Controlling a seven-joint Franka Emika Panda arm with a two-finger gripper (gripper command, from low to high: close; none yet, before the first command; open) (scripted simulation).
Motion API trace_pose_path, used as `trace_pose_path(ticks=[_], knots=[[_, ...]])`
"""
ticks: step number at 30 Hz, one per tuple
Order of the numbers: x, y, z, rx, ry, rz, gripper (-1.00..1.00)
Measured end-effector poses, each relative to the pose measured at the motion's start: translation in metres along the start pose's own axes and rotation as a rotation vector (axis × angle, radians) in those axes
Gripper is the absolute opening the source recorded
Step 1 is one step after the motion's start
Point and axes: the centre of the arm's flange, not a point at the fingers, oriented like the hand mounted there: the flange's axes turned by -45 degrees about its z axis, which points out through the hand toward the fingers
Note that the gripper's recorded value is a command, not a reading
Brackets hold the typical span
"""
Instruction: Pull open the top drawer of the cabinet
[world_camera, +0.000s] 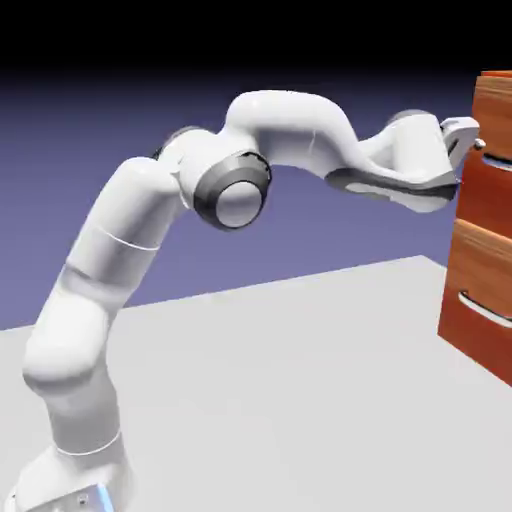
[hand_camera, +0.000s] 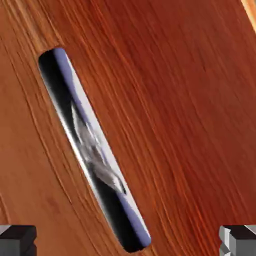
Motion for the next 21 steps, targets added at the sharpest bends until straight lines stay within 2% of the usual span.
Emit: trace_pose_path(ticks=[4,13,21], knots=[[0.022,-0.001,0.015,0.044,0.002,-0.22,0.0],[0.0,0.005,0.036,0.043,-0.02,-0.236,0.0],[0.002,0.002,0.054,0.044,-0.017,-0.232,0.0]])
